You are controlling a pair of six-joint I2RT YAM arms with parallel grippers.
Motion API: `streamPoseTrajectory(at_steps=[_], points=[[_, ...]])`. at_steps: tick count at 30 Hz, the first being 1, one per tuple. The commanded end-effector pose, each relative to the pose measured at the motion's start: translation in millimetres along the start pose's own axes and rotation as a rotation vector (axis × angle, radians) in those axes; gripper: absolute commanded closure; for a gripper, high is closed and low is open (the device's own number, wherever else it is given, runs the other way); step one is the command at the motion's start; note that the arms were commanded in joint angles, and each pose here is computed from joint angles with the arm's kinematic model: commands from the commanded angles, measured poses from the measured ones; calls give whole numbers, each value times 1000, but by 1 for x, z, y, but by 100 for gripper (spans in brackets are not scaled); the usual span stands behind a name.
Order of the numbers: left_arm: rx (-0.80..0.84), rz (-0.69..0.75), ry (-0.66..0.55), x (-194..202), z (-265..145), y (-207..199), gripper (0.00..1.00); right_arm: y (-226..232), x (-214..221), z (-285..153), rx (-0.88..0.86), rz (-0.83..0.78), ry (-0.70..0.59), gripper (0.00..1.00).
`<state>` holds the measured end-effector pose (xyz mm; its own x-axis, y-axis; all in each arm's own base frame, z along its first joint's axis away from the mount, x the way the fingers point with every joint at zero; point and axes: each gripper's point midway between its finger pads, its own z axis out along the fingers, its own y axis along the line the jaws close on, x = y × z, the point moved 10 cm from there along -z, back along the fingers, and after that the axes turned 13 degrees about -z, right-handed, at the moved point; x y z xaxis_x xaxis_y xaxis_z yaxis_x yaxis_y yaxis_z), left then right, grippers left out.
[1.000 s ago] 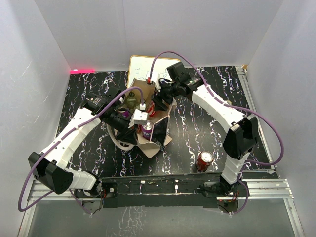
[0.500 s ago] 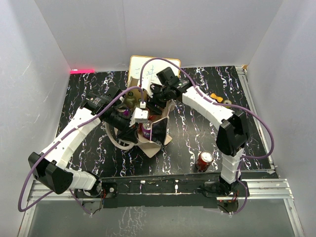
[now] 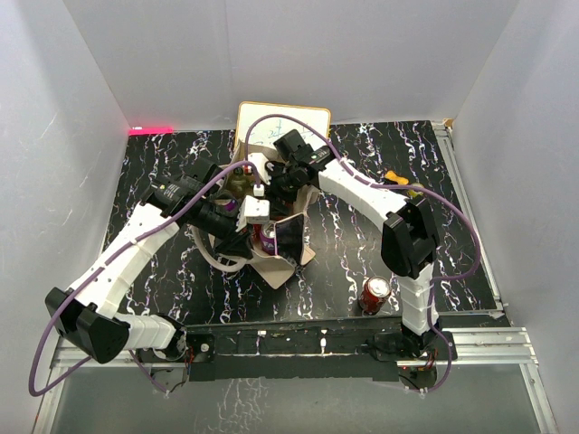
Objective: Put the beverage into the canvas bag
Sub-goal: Place the drink in the canvas bag.
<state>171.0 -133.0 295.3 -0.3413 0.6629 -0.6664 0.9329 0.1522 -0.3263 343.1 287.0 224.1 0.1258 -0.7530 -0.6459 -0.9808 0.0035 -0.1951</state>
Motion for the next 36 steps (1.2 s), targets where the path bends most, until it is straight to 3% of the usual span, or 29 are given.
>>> streamPoseTrajectory(at_steps=[1, 18, 25, 33, 36], points=[[-101, -7, 2, 5, -5, 8, 100, -5, -26, -8, 50, -26, -42, 92], [-147, 0, -67, 1, -21, 3, 100, 12, -16, 23, 89, 14, 193, 91], [-166, 6, -74, 3, -23, 2, 100, 19, -19, 32, 35, 43, 173, 73], [-167, 19, -82, 2, -24, 2, 100, 22, -30, 26, -1, 73, 105, 41], [-169, 28, -83, 2, -25, 2, 100, 23, -33, 25, -4, 90, 92, 37]])
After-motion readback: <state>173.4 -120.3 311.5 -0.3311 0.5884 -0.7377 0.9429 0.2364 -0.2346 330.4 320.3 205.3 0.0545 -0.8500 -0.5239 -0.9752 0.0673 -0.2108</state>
